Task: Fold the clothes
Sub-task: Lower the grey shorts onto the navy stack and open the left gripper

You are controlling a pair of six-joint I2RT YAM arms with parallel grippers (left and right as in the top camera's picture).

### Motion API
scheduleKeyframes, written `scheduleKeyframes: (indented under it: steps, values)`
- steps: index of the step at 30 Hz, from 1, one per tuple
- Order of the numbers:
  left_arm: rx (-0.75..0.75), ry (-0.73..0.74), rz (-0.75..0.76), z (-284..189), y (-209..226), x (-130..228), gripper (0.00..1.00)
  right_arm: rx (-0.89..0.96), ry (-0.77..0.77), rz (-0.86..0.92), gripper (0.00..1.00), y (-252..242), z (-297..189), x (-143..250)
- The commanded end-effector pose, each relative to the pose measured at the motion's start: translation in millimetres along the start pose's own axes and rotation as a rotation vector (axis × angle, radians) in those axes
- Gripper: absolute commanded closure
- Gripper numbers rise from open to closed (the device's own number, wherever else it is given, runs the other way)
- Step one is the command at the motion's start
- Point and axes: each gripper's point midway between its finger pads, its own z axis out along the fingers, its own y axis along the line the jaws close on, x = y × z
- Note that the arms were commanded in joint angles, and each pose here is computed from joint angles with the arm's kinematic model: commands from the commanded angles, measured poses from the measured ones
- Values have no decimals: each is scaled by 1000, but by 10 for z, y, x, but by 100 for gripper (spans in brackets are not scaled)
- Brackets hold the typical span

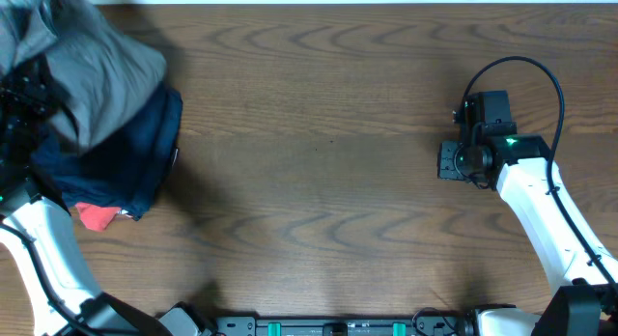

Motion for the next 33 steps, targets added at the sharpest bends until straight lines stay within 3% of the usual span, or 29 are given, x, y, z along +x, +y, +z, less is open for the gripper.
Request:
scheduleKeyframes:
  steps: [1, 6, 11, 14, 22, 23, 26, 27, 33]
  values:
    - [-64, -23, 104, -22, 155, -124, 94, 3, -11, -2, 55, -26, -37, -35]
    - [-159, 31, 72, -26, 460, 39, 94, 4, -8, -2, 55, -28, -37, -26]
    - [-163, 54, 44, -40, 481, 100, 94, 5, -6, -2, 55, -29, -37, -22]
    - [-180, 126, -53, -156, 522, 269, 94, 5, -7, -2, 55, -29, -37, -23]
    - [-591, 292, -396, -902, 1276, 883, 94, 6, 1, -3, 54, -33, -37, -4]
    - [-643, 305, -419, -989, 1346, 943, 87, 6, 1, -3, 54, -32, -37, -5]
    - [-735, 333, -454, -1137, 1445, 1065, 39, 6, -1, -3, 54, -32, -37, -9]
    - [-730, 331, -465, -1130, 1435, 1066, 32, 6, -1, -3, 54, -32, -37, -9]
    - [-572, 292, -479, -996, 1128, 909, 15, 7, 4, -3, 53, -34, -37, 2]
